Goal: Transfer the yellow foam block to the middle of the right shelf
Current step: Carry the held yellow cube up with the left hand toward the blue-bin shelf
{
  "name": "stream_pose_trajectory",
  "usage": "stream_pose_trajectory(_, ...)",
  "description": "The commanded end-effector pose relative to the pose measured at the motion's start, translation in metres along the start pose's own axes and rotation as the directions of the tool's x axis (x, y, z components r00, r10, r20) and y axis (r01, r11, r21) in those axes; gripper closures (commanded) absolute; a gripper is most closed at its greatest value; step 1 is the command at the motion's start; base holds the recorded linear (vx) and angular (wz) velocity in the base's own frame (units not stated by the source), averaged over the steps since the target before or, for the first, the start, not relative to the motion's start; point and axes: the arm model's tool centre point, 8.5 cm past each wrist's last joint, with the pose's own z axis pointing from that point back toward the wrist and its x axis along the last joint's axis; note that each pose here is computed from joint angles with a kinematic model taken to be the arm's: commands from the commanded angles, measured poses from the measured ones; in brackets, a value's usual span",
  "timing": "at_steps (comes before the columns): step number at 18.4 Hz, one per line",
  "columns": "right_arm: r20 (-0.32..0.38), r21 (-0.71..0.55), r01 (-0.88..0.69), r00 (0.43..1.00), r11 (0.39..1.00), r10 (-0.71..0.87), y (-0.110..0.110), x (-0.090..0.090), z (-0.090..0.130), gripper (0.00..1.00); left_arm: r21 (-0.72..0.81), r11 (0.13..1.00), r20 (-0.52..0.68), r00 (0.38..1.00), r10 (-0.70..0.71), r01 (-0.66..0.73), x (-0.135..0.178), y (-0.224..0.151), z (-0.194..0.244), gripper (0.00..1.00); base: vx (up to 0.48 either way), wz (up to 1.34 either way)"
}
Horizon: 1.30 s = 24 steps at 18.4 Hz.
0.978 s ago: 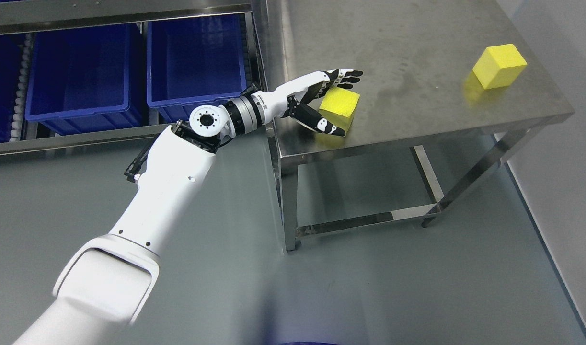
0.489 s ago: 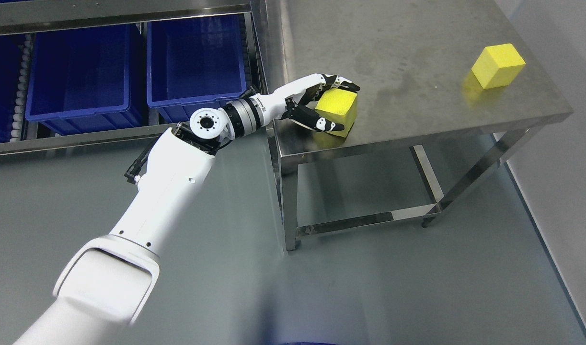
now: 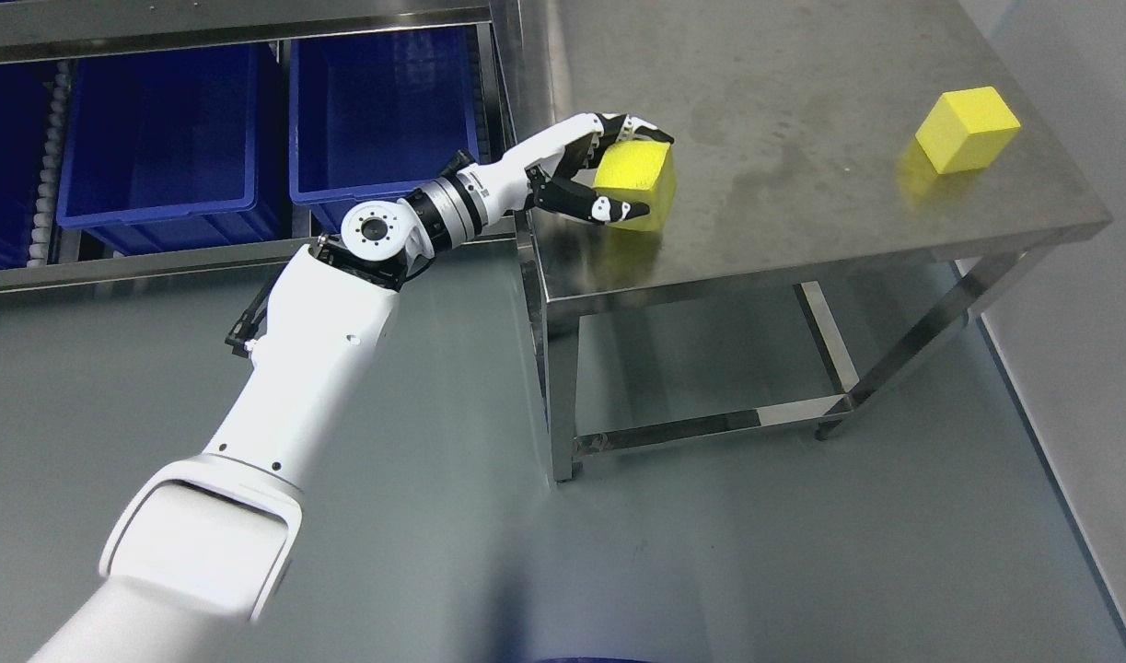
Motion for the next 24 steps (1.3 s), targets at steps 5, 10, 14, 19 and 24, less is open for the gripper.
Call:
stream_pose_trajectory(5,-0.005,-0.017,0.008,1.0,1.0,-0.008,-0.011,-0.009,0.0,0.0,0.591,0.763,0.525,0.843,-0.117,-0.262,0.119,0.116,0.094,0.6,0.016,0.3)
stream_pose_trajectory(10,-0.007,-0.017,0.008,1.0,1.0,-0.008,-0.011,-0.01,0.0,0.0,0.634,0.71,0.524,0.845,-0.103,-0.307,0.109,0.069,0.142,0.6,0.068,0.82)
stream_pose_trajectory(14,-0.007,-0.017,0.008,1.0,1.0,-0.008,-0.011,-0.01,0.0,0.0,0.69,0.652,0.514,0.847,-0.136,-0.314,0.107,0.065,0.188,0.61,0.098,0.89)
stream_pose_trajectory(19,-0.007,-0.017,0.008,1.0,1.0,-0.008,-0.011,-0.01,0.0,0.0,0.732,0.608,0.483,0.864,-0.143,-0.308,0.089,0.048,0.222,0.61,0.14,0.78)
stream_pose_trajectory(24,-0.007,-0.017,0.008,1.0,1.0,-0.008,-0.011,-0.01,0.0,0.0,0.751,0.586,0.456,0.881,-0.129,-0.303,0.07,0.032,0.238,0.61,0.166,0.53)
